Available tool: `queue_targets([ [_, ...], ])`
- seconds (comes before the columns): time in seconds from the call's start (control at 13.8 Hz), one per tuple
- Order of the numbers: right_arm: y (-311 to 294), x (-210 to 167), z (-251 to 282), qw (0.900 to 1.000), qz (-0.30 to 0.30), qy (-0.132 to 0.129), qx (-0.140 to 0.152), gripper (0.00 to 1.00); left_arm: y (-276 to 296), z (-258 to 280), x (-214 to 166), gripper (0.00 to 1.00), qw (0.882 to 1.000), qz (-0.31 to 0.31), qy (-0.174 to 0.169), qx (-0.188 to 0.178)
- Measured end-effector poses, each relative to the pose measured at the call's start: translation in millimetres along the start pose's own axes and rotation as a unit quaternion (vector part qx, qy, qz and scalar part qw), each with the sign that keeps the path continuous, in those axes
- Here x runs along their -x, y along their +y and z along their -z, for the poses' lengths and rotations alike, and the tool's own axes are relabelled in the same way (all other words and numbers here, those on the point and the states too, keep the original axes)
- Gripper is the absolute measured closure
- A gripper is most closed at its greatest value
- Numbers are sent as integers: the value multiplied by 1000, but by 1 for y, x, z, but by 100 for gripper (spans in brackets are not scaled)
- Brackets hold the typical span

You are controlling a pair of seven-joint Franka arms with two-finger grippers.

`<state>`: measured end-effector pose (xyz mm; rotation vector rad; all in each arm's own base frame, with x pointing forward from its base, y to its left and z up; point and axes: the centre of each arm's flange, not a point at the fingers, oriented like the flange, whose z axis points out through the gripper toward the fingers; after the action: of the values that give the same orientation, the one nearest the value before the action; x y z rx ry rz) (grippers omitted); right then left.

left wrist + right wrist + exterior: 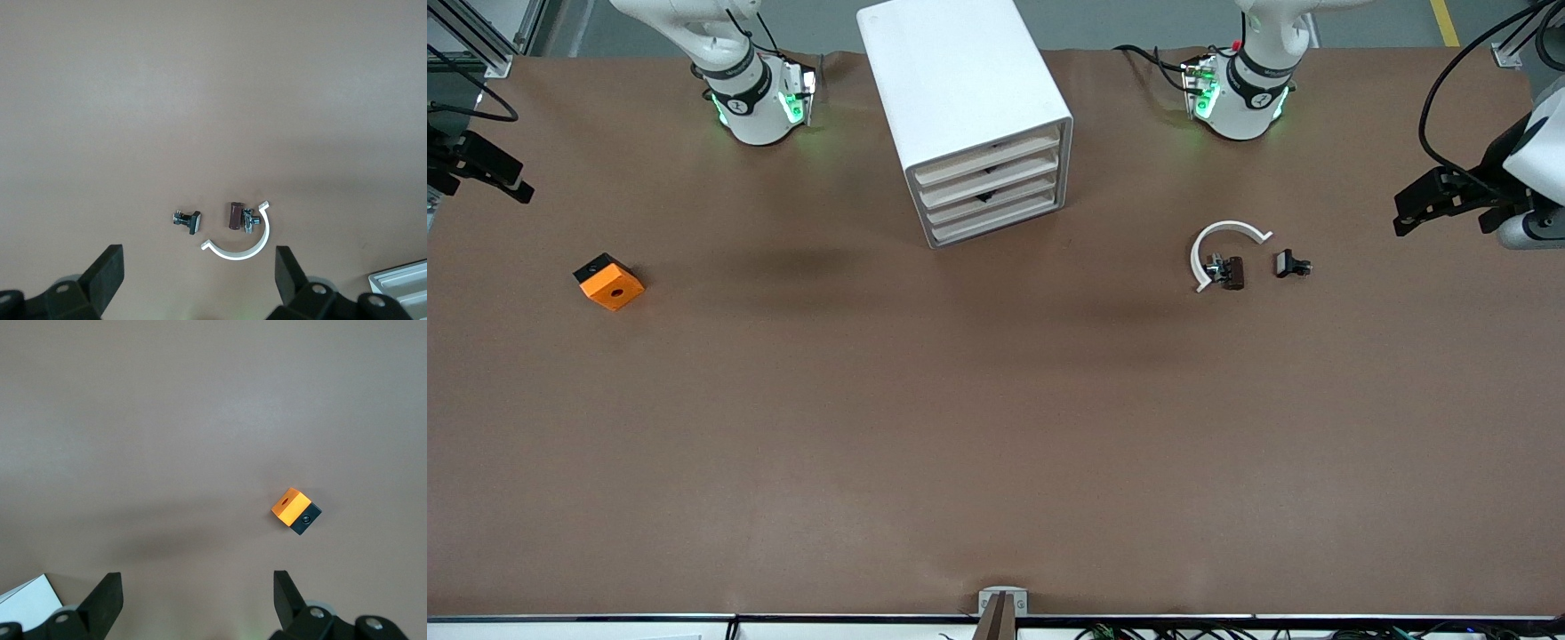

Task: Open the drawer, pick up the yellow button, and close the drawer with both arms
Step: 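Reach the left gripper toward the cabinet's upper drawer handle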

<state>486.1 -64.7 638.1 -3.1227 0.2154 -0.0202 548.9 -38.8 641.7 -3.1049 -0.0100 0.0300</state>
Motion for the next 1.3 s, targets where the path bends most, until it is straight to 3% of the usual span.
queue_targets([
  [0.65,0,0,0,1000,0,0,0,0,-13,-3,-2,0,1000,11,-5,0],
  [1.09,0,0,0,1000,0,1,0,0,-41,-29,-16,0,999,42,-31,3],
  [1.3,0,0,3,1000,0,4,0,0,-20,-53,-24,0,992,110,-63,5],
])
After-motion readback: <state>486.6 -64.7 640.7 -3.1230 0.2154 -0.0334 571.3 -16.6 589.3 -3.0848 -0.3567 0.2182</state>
